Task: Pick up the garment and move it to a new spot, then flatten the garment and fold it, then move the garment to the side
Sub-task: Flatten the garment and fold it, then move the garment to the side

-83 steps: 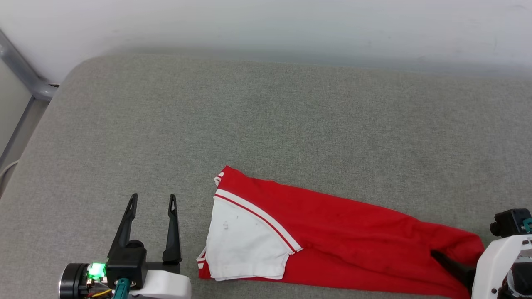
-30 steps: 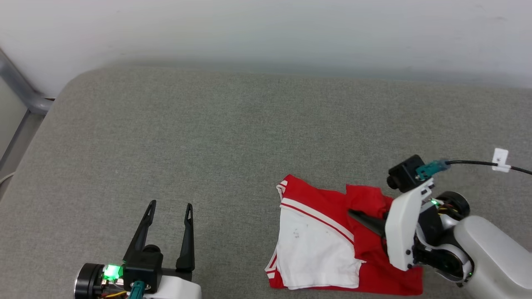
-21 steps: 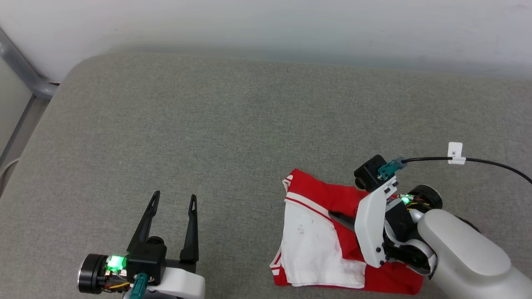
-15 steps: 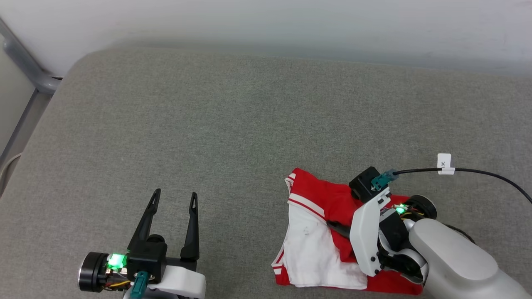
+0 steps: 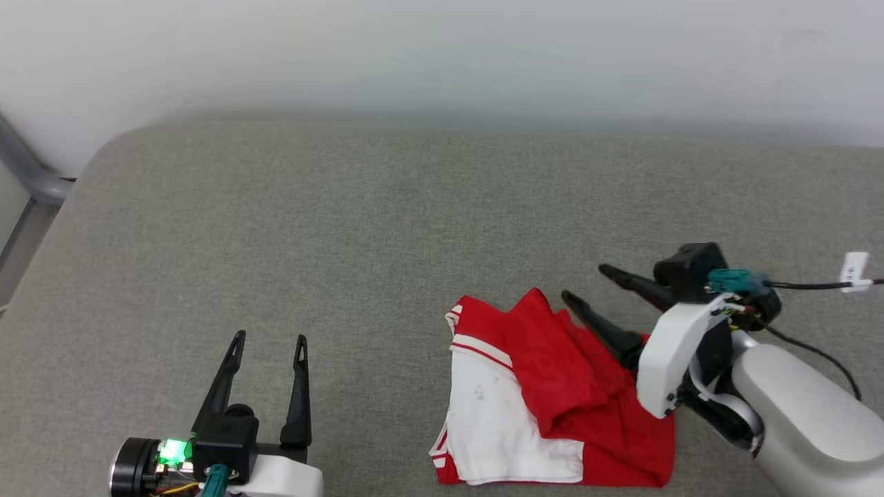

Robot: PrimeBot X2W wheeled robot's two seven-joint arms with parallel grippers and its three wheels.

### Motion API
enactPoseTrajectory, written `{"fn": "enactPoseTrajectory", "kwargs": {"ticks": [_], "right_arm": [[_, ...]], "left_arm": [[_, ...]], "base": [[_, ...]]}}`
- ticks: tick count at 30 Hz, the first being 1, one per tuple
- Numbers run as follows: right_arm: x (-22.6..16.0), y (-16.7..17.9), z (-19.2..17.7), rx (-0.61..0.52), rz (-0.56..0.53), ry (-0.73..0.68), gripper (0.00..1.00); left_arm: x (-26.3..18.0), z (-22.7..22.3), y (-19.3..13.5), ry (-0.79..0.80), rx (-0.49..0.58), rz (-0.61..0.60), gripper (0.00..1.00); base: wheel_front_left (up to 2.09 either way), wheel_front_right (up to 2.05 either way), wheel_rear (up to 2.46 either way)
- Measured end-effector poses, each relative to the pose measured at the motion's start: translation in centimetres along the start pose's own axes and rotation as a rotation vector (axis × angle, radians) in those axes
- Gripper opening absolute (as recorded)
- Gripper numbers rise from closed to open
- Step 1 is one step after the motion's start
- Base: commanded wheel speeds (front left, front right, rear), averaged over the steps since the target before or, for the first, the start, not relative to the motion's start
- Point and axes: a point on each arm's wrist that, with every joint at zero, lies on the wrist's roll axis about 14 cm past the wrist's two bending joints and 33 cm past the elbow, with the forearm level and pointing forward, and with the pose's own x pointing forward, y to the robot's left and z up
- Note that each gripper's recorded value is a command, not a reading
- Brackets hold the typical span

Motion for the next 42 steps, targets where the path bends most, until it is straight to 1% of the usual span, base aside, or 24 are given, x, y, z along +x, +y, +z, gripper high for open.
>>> {"fn": "enactPoseTrajectory", "kwargs": {"ticks": [5,9,13,17,19,21,28,33,42], "right_arm": [[-3.5,-4.0,3.9,-0.054,-0.156,-0.213,1.0],[-6.8,-6.0,5.2,-0.059,-0.281,-0.35,1.0],[-10.3,-7.9,5.2,-0.074,-0.418,-0.433,1.0],[-13.3,-8.6,4.2,-0.069,-0.538,-0.478,1.0],[-14.4,-8.6,3.8,-0.091,-0.584,-0.485,1.0],[-15.4,-8.2,3.6,-0.062,-0.625,-0.518,1.0],[-16.9,-5.9,2.6,-0.038,-0.666,-0.543,1.0],[-17.1,-4.5,1.9,-0.021,-0.662,-0.542,1.0],[-16.9,-3.7,1.0,-0.012,-0.659,-0.518,1.0]], "left_arm": [[0.1,0.9,-0.4,-0.031,-0.002,-0.017,1.0],[0.1,1.7,-0.9,-0.058,-0.005,-0.037,1.0],[0.0,2.4,-1.5,-0.078,-0.008,-0.058,1.0],[-0.1,2.7,-2.0,-0.088,-0.011,-0.075,1.0],[-0.1,2.9,-2.2,-0.093,-0.011,-0.08,1.0],[-0.2,2.9,-2.3,-0.093,-0.013,-0.085,1.0],[-0.6,2.3,-2.4,-0.075,-0.01,-0.089,1.0],[-1.1,2.1,-2.1,-0.065,-0.008,-0.078,1.0],[-1.8,1.8,-1.4,-0.054,-0.006,-0.056,1.0]], "base": [[0.0,0.0,0.0],[0.0,0.0,0.0],[0.0,0.0,0.0],[0.0,0.0,0.0],[0.0,0.0,0.0],[0.0,0.0,0.0],[0.0,0.0,0.0],[0.0,0.0,0.0],[0.0,0.0,0.0]]}}
